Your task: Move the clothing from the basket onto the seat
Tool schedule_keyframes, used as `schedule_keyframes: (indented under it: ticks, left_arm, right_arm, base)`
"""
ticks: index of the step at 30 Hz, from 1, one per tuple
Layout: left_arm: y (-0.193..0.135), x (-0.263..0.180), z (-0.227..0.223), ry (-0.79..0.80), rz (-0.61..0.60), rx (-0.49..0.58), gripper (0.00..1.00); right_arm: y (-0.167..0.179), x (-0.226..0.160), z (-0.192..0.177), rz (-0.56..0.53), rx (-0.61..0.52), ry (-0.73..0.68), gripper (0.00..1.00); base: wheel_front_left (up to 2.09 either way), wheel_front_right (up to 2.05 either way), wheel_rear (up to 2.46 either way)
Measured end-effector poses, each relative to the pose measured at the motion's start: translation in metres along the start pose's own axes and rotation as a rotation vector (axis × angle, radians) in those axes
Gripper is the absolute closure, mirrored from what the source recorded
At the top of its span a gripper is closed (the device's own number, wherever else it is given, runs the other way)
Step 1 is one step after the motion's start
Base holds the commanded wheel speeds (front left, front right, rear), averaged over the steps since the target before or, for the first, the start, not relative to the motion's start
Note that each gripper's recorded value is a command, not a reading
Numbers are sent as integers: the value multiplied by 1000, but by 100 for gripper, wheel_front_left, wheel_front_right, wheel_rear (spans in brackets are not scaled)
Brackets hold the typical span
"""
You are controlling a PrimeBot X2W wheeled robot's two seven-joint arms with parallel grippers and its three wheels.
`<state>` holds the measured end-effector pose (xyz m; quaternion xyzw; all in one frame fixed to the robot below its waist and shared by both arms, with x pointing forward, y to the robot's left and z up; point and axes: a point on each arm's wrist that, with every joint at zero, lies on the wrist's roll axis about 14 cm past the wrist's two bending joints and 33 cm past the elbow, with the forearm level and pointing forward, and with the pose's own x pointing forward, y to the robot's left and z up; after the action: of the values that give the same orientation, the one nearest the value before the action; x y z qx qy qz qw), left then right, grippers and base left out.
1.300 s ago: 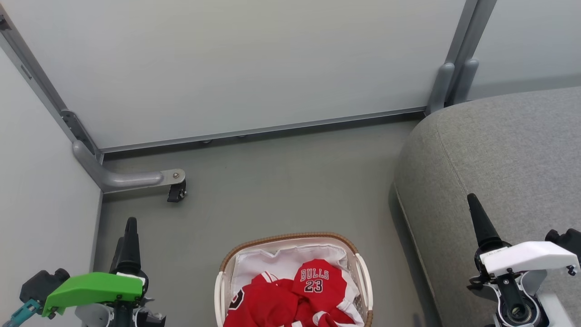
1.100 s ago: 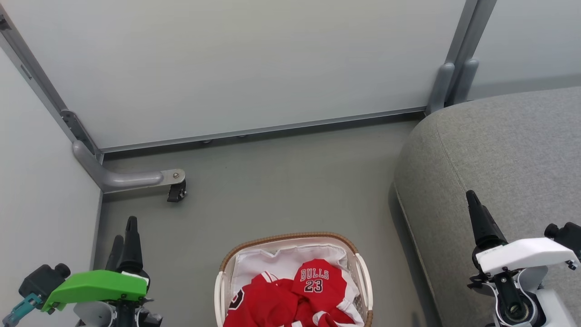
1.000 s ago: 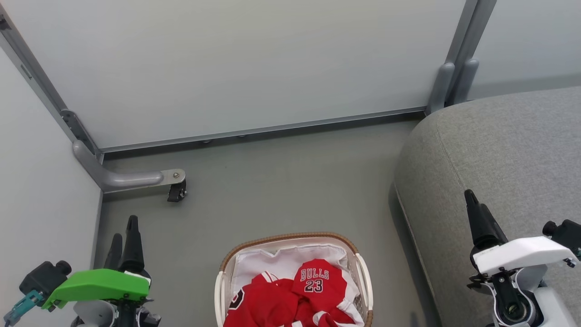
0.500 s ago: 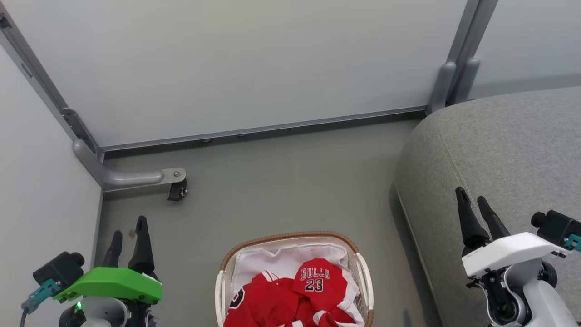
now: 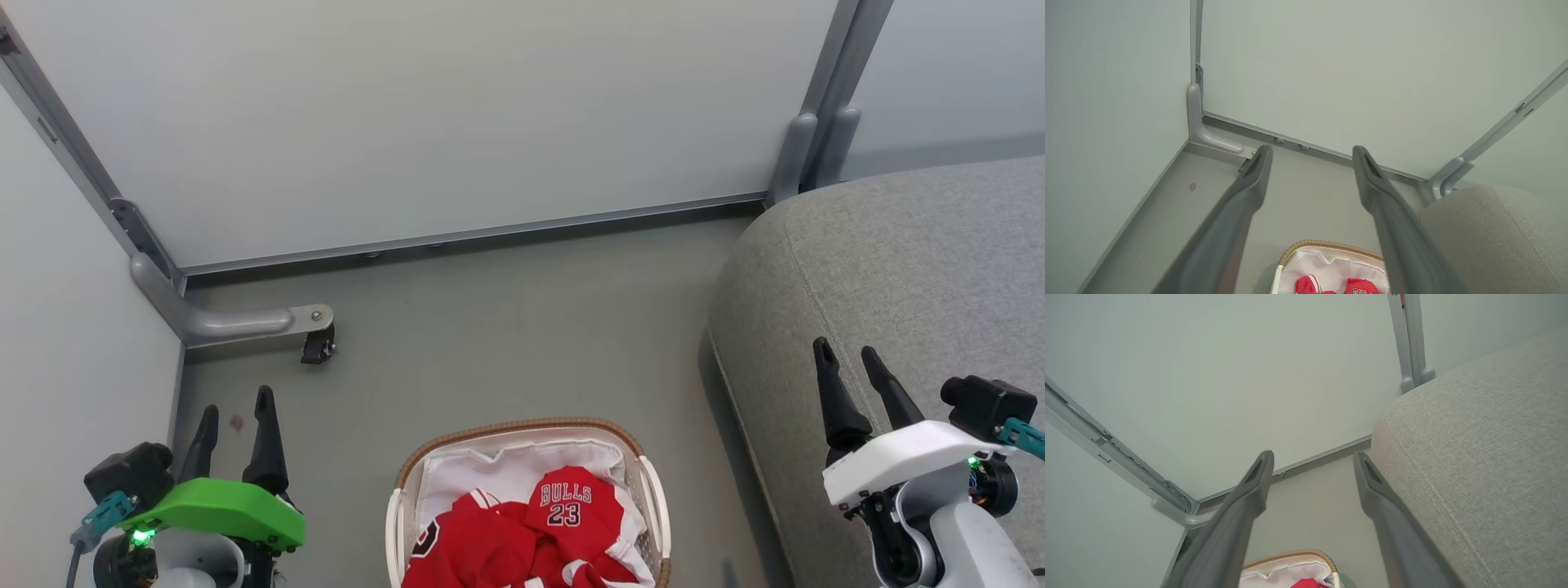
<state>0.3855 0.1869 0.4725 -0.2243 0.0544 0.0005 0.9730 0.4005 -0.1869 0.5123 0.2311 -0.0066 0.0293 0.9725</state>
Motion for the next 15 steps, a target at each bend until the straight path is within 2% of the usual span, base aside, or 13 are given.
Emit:
schedule_keyframes:
  ticks: [15]
  left_arm:
    - [-5,-2,2,-18,-26,178,0]
  right_arm:
    - [5,-2,0,28,-167,-11,0]
  base:
    - [0,0,0]
